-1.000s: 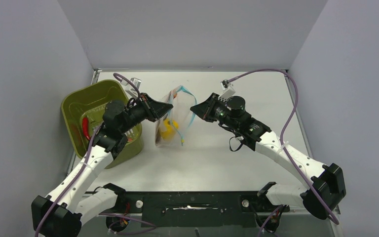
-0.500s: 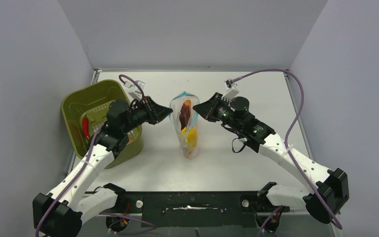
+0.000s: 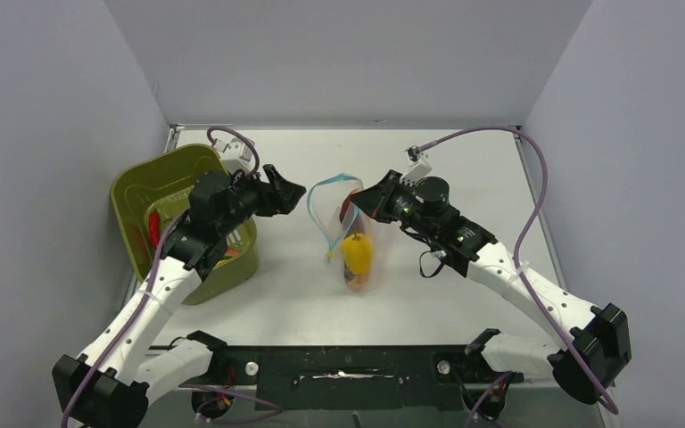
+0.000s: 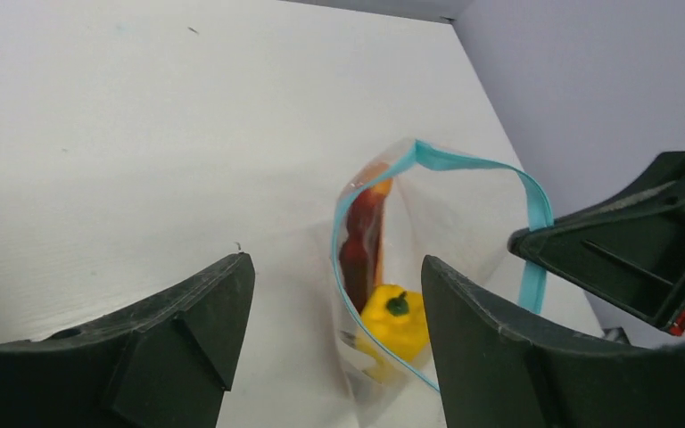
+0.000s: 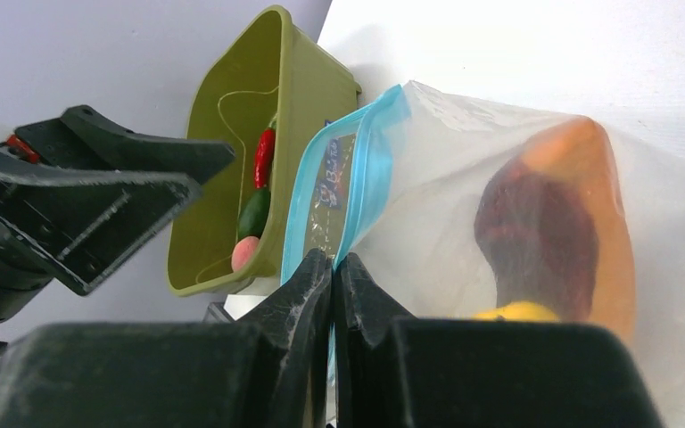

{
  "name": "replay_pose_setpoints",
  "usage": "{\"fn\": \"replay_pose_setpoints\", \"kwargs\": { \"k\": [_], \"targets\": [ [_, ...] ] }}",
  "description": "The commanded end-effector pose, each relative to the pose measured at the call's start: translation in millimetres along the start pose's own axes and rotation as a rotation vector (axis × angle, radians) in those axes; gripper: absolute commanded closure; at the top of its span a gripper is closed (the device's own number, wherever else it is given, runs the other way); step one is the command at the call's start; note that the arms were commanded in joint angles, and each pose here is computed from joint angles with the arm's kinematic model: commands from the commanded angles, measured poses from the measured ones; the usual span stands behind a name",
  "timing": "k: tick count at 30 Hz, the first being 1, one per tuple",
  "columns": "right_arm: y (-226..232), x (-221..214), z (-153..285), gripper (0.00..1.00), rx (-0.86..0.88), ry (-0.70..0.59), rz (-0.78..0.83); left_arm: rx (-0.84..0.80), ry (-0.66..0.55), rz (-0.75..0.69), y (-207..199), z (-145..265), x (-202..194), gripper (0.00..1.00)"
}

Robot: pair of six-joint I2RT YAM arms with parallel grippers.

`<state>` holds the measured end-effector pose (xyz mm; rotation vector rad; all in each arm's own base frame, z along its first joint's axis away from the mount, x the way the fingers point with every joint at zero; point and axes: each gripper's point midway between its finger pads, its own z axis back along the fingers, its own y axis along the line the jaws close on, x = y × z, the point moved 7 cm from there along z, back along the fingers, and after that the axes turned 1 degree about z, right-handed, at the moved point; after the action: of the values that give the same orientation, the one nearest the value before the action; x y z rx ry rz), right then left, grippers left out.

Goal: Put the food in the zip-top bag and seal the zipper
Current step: Pick up the fake fruit from the bin.

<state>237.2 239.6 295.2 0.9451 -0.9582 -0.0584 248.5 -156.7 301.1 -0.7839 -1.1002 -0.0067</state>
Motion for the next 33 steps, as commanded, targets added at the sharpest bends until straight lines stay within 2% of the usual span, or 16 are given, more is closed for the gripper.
{"fn": "replay_pose_setpoints", "kwargs": {
  "k": [1, 7, 16, 24, 33],
  "targets": [
    [14.0, 16.8, 7.7, 1.0, 0.077, -0.083, 0.022, 0.159, -0.119, -0.09, 4.8, 10.9, 32.6, 0.31],
    [7.5, 12.4, 8.7, 1.0, 0.077, -0.072, 0.018, 0.403, -0.187, -0.106, 35.3, 22.2, 51.1, 0.29],
    [1.3, 18.6, 13.5, 1.0, 0.076, -0.078, 0.038, 0.641, -0.297, 0.044, 104.0, 54.5, 70.5, 0.35],
    [-1.4, 22.0, 17.7, 1.0, 0.083, -0.088, 0.061, 0.859, -0.286, 0.205, 175.4, 70.6, 49.4, 0.39],
    [-7.4, 19.1, 18.2, 1.0, 0.061, -0.056, 0.088, 1.031, -0.231, 0.317, 218.3, 75.8, 16.8, 0.32]
  ]
}}
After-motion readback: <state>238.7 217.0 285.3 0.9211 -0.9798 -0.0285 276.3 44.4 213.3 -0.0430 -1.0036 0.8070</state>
